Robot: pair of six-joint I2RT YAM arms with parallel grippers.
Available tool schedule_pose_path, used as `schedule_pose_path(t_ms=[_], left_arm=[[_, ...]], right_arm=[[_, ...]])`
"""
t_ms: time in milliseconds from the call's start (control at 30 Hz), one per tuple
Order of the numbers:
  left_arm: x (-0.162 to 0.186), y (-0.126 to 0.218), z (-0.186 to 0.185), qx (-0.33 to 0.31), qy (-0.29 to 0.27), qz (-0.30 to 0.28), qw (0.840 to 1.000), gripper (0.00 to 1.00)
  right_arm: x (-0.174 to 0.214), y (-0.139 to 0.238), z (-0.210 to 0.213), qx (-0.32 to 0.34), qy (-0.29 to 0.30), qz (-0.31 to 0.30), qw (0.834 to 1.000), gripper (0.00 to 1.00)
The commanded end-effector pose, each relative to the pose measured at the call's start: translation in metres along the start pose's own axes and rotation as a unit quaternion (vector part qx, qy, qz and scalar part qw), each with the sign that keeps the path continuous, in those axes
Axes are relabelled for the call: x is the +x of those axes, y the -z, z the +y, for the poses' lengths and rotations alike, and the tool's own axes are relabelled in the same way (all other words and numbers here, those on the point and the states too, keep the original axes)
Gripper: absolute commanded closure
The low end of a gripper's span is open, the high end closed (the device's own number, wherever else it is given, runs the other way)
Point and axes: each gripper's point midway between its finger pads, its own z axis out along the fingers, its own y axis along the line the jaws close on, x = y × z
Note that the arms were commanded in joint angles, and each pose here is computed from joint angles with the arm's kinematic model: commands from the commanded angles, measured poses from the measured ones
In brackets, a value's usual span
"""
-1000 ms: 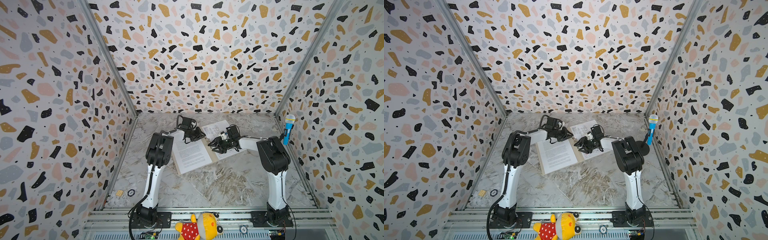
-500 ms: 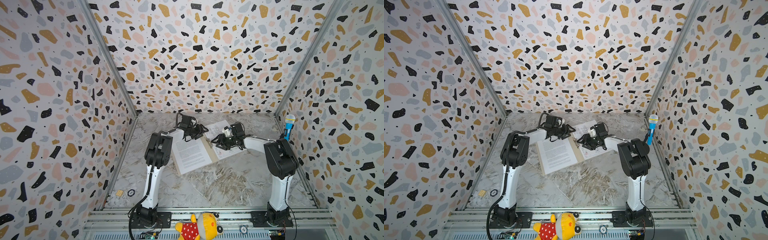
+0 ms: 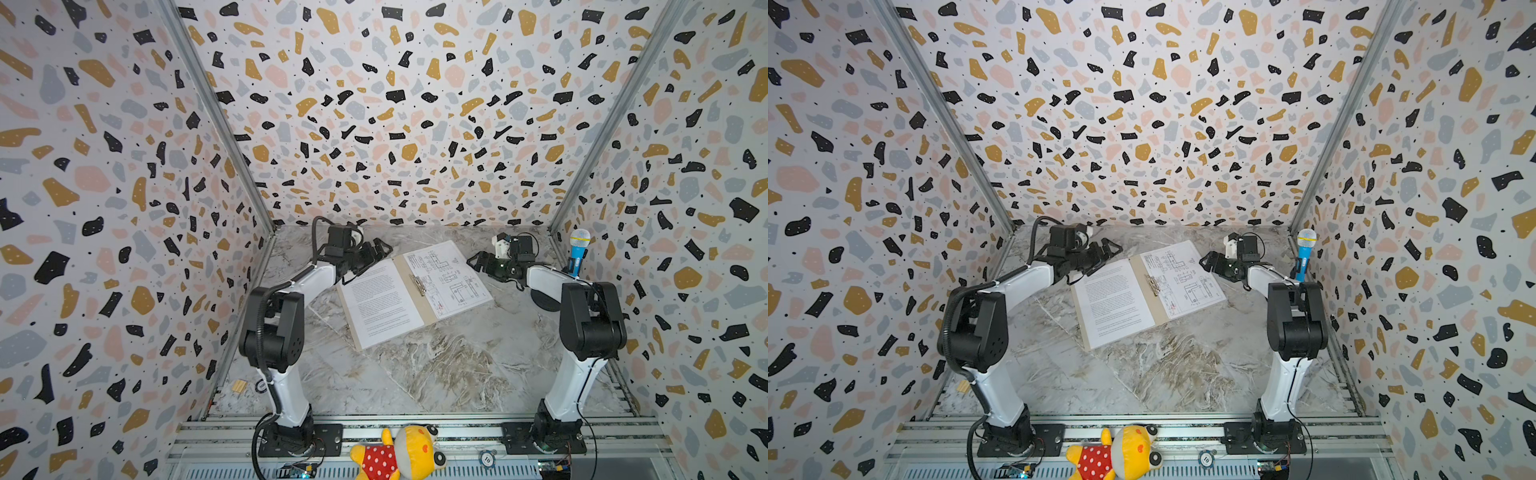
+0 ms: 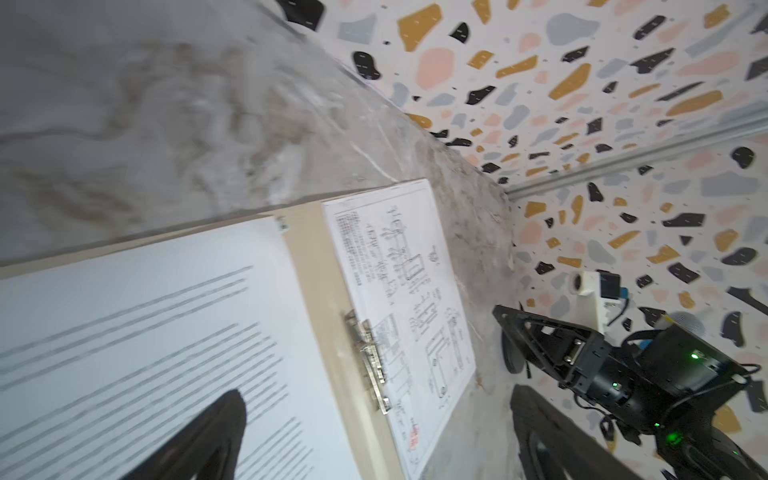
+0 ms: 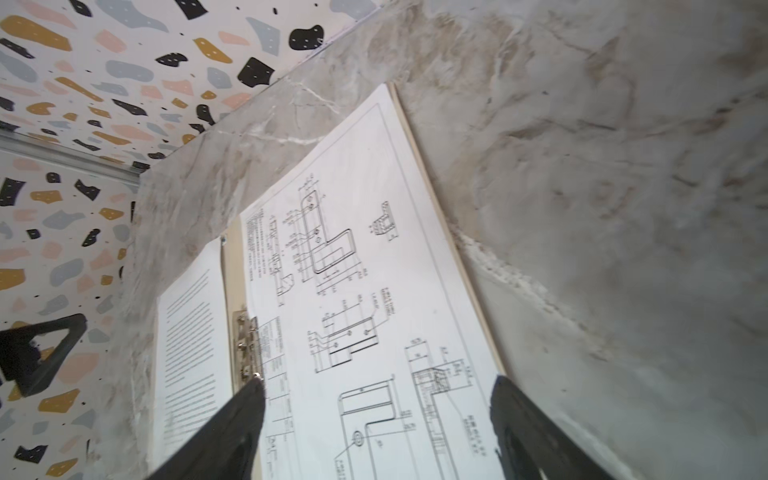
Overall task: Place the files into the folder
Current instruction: 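Release the metal clip and draw both grippers back from the folder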
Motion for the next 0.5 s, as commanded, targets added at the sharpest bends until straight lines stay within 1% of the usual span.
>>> schedule_pose_path(t_ms=[0, 167, 333, 467], left_arm=[[0.005, 0.029, 0.043, -0.082, -0.003, -0.032, 0.996, 0.0], [0.026, 0.057, 0.087, -0.145, 0.019, -0.043, 0.988, 0.0], [0.054, 0.07, 0.114, -0.17, 0.045, -0.037, 0.984, 0.0], [0.072, 0.071, 0.125, -0.177, 0.056, -0.024, 0.982, 0.0]], right_arm=[[-0.008, -0.004, -0.016, 0.018, 0.027, -0.005, 0.999, 0.13], [-0.003, -0.012, -0.033, 0.016, 0.028, 0.007, 0.999, 0.13], [0.013, -0.018, -0.037, -0.004, 0.018, 0.031, 0.999, 0.13], [0.029, -0.018, -0.035, -0.016, 0.007, 0.048, 0.999, 0.15]])
